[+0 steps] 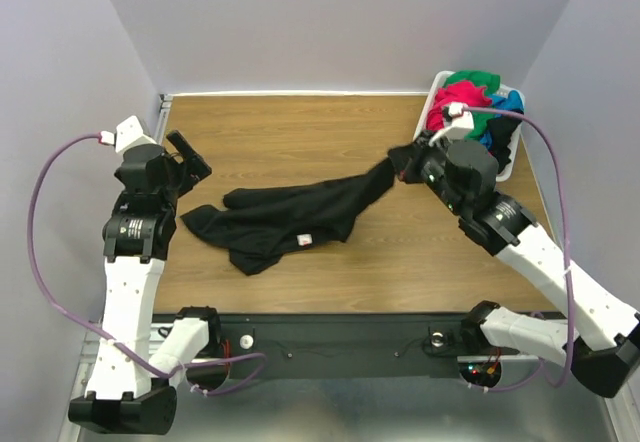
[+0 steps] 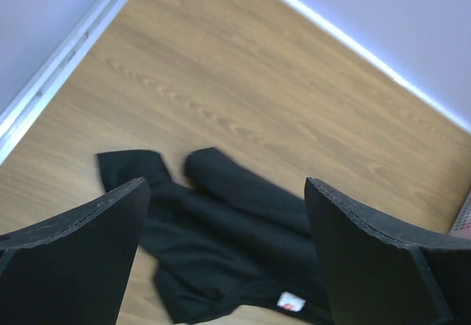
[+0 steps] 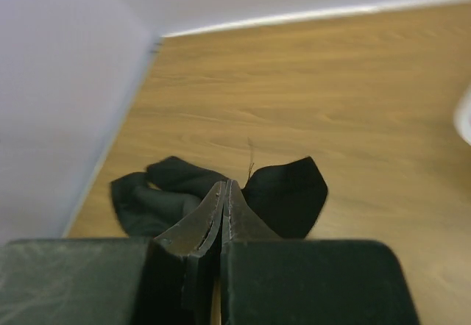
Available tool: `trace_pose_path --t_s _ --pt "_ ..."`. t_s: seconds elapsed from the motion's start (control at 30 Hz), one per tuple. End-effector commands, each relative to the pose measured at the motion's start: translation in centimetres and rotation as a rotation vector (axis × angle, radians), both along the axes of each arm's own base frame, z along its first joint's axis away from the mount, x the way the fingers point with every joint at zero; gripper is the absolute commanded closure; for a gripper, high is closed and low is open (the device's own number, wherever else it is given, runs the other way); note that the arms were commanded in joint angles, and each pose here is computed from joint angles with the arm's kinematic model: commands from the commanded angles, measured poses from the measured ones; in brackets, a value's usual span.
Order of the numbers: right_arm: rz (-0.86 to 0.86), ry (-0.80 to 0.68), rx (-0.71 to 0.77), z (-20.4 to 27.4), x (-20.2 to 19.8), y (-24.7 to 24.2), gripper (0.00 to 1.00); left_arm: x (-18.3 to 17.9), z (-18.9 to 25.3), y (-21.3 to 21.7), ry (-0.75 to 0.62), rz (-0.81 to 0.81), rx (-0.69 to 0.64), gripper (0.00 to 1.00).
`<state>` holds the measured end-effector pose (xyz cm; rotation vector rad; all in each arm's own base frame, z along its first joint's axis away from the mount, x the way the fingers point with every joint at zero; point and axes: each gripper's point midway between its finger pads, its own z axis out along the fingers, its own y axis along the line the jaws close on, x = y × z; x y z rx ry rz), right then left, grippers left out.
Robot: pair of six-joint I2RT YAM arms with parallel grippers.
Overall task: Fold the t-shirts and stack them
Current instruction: Move the tshirt to the center of the board, then flatten the tshirt out
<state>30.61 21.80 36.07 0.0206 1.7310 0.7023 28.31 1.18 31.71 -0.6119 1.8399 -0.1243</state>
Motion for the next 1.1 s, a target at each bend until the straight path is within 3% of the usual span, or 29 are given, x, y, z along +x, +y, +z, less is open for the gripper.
trace_pose_path --t_s 0.0,0.17,0.23,0.27,0.3,0.4,0.6,0.7,1.07 --pt "-0.320 0.185 -0.149 -8.7 0.5 -6.3 1.00 -0.7 -3.4 -0.1 0.090 0.009 -0.025 0.01" --pt "-0.415 0.316 -0.198 -13.9 0.2 -7.8 0.99 -2.3 -8.6 -0.5 0.236 0.025 -0.069 0.01" --pt "-0.437 0.329 -0.207 -14.7 0.1 -8.2 0.90 -2.8 -10.6 -0.7 0.276 0.040 -0.104 0.01" --pt "-0.438 0.333 -0.206 -14.8 0.1 -8.2 0.81 -2.9 -11.5 -0.9 0.290 0.039 -0.120 0.01" --pt "-0.436 0.339 -0.204 -15.0 0.0 -8.2 0.53 -3.3 -13.5 -1.2 0.332 0.036 -0.134 0.01" --pt "-0.398 0.358 -0.201 -15.7 -0.9 -7.9 0.00 -3.1 -16.3 -2.7 0.356 -0.007 -0.208 0.01" --pt "-0.415 0.451 -0.124 -18.6 -3.6 -8.8 0.00 -0.7 -18.3 -5.3 0.326 -0.043 -0.379 0.11" --pt "-0.381 0.540 -0.133 -22.1 -5.1 -8.5 0.00 -0.3 -22.2 -4.0 0.413 0.061 -0.357 0.20" --pt "-0.481 0.671 -0.077 -27.5 -6.0 -8.8 0.00 2.0 -26.7 -3.9 0.452 0.080 -0.349 0.22"
